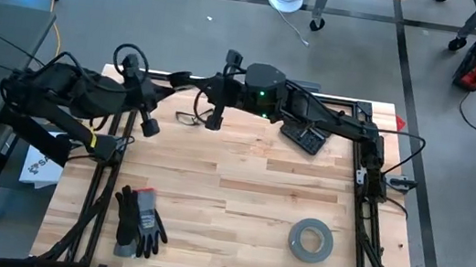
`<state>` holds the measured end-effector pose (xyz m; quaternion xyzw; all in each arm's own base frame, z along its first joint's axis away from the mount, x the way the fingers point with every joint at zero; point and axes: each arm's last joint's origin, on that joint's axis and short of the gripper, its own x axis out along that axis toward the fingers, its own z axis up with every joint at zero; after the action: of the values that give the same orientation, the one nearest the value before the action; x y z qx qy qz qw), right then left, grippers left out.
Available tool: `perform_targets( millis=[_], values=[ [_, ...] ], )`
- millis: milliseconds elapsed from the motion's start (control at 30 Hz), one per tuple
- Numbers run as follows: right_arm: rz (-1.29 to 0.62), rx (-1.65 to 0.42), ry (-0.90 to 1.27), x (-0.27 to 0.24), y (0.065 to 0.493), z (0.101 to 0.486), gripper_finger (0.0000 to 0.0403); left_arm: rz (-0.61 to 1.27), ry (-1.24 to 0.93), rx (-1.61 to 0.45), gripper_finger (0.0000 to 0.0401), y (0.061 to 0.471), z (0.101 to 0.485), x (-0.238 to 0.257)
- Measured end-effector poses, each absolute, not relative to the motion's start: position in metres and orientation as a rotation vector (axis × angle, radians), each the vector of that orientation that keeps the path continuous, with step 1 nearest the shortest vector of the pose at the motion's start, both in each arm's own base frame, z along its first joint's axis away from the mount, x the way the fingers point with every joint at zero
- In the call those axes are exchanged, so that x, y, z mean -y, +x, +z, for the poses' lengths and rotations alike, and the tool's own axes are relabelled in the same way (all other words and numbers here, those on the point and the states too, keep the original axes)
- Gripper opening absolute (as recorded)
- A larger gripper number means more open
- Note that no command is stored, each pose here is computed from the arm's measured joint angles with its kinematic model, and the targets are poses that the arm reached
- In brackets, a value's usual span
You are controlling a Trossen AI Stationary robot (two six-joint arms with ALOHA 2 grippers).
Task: Coil cords
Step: Coil the black wire on the black spool
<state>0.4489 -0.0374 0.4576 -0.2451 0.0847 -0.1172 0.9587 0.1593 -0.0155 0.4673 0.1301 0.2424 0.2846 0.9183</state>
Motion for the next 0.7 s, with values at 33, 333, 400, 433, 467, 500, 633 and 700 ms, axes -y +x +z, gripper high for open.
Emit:
perform_targets(
  millis=[33,333,400,433,467,500,633,700],
  values=[
    [-0.238,-0.167,-0.482,0.037,0.449,0.458,0.0,0.569,0.268,-0.49,0.0,0.159,0.469,0.017],
    [-0.142,-0.129,-0.17,0.042,0.438,0.467,0.0033,0.509,0.212,-0.401,0.0001,0.14,0.493,0.019],
    [-0.135,-0.109,-0.118,0.044,0.433,0.473,0.0064,0.515,0.2,-0.38,0.0001,0.135,0.498,0.017],
    [-0.138,-0.109,-0.108,0.045,0.431,0.474,0.0081,0.516,0.195,-0.371,0.0001,0.133,0.501,0.016],
    [-0.14,-0.109,-0.108,0.045,0.429,0.476,0.0099,0.519,0.19,-0.361,0.0001,0.131,0.503,0.016],
    [-0.142,-0.116,-0.107,0.045,0.426,0.477,0.0115,0.518,0.184,-0.352,0.0001,0.13,0.505,0.016],
    [-0.145,-0.163,-0.081,0.047,0.423,0.474,0.0159,0.507,0.167,-0.327,0.0001,0.127,0.513,0.015],
    [-0.142,-0.2,-0.098,0.047,0.422,0.471,0.0169,0.489,0.149,-0.304,0.0001,0.122,0.518,0.014]
  ],
)
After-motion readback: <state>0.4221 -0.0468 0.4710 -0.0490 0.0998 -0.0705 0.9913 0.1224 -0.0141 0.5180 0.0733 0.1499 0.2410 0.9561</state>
